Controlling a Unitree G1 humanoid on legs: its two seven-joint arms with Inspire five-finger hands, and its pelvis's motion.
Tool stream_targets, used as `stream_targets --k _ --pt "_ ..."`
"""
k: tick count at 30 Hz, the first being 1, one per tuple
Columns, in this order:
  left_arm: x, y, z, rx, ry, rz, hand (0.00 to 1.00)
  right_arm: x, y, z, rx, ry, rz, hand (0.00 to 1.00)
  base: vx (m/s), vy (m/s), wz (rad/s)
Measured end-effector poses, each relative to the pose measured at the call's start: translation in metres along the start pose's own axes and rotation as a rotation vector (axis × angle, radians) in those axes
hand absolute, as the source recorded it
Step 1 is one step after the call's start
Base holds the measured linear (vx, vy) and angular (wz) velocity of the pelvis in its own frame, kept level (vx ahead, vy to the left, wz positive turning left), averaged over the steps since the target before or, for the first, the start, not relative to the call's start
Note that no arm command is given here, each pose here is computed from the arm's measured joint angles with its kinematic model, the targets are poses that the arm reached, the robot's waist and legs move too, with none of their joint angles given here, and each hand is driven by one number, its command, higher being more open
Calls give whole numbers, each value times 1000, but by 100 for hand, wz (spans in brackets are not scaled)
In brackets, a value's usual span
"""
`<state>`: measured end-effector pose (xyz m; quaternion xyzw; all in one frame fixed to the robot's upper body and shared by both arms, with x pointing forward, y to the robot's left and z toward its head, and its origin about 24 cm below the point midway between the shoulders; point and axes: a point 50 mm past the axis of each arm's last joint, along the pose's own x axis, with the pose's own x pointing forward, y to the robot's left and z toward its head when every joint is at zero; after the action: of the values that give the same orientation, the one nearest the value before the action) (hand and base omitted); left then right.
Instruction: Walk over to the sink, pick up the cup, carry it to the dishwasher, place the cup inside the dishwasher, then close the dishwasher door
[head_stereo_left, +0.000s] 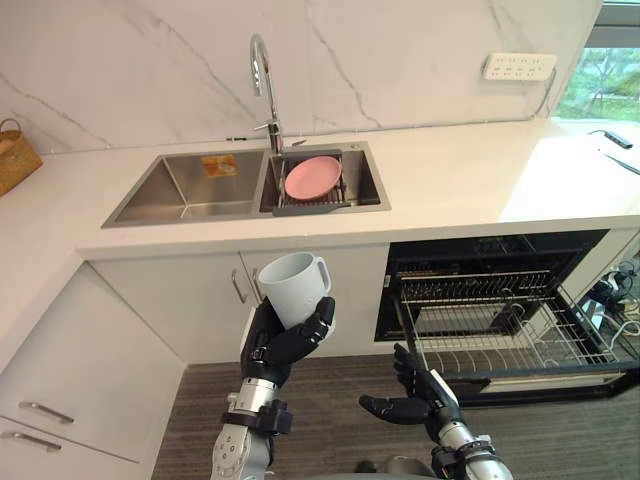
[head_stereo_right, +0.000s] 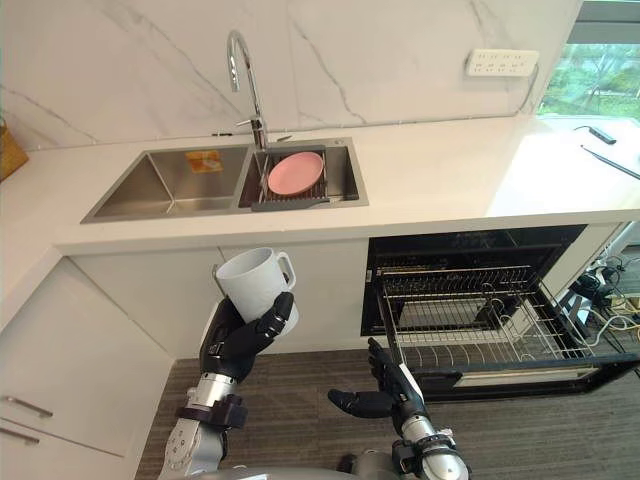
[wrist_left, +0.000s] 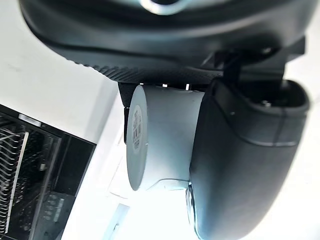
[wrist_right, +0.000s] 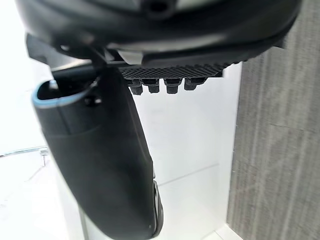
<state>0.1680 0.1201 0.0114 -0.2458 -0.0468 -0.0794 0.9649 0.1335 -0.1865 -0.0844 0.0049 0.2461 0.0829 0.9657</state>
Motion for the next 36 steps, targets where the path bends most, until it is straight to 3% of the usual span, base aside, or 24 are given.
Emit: stream_targets --k 12,18,23,36 --pt "5 -8 6 -41 -37 4 0 4 12 5 24 -9 15 100 177 106 -52" --pt "5 -1 9 -16 -42 18 0 8 17 8 40 -26 19 100 54 89 -28" --pt "11 11 19 28 -74 43 0 21 24 24 35 -103 53 100 -6 18 -45" --pt "11 6 16 5 -74 10 0 22 20 56 -25 -231 85 100 -10 9 -42"
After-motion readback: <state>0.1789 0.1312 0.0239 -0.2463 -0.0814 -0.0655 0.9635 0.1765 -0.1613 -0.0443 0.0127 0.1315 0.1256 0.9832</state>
